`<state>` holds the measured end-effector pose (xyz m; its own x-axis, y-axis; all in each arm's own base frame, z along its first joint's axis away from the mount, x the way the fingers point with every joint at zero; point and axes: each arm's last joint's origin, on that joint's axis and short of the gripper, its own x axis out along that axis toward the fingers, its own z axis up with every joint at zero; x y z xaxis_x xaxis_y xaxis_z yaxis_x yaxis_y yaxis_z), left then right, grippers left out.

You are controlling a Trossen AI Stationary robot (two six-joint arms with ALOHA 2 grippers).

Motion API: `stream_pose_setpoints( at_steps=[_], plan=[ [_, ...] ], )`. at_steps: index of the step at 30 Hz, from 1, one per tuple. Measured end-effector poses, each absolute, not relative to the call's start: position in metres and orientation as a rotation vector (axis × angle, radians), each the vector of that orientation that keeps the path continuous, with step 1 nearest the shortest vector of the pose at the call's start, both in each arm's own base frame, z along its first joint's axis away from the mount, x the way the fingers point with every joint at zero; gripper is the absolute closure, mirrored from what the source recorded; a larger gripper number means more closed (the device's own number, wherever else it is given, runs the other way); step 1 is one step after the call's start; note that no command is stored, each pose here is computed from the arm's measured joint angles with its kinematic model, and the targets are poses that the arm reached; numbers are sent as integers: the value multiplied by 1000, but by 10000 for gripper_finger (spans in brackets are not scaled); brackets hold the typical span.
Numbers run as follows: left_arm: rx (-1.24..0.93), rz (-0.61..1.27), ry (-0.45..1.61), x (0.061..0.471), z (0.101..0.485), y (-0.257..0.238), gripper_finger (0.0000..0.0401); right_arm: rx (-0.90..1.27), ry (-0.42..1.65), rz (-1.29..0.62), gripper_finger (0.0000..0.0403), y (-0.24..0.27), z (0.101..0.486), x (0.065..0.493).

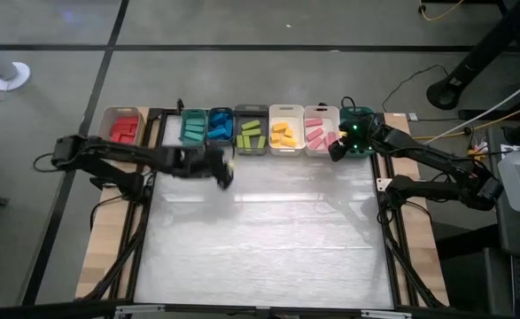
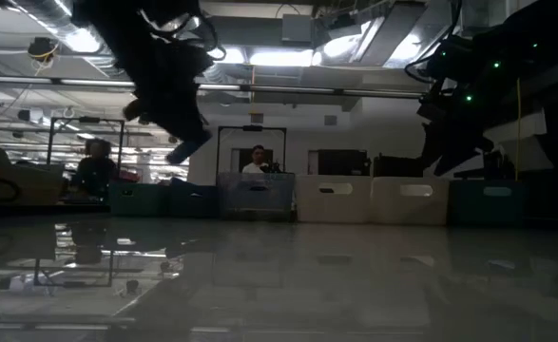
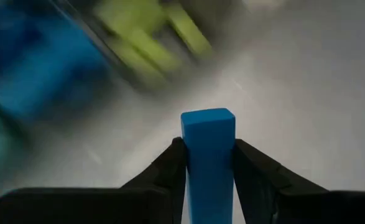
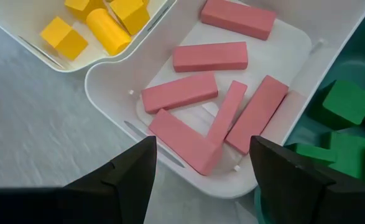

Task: Sort blocks
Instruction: Put the blue block into the blue bin

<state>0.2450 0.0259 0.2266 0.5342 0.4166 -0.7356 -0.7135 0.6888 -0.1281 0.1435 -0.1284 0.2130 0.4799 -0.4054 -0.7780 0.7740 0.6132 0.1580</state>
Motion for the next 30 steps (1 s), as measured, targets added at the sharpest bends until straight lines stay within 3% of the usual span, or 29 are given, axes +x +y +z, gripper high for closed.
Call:
stream_pose_setpoints(
  at_steps=[6, 14, 26, 30],
  plan=[
    [-237, 889, 580, 240, 245, 94, 299, 541, 771, -763, 146, -128, 213, 144],
    [-210, 1042, 526, 231, 238, 147, 293, 541, 771, -763, 146, -128, 213, 144],
    [-254, 1057, 558, 222, 232, 163, 290, 541, 770, -764, 146, -128, 213, 144],
    [-274, 1071, 552, 220, 232, 165, 259, 541, 770, -764, 146, -128, 213, 144]
  ],
)
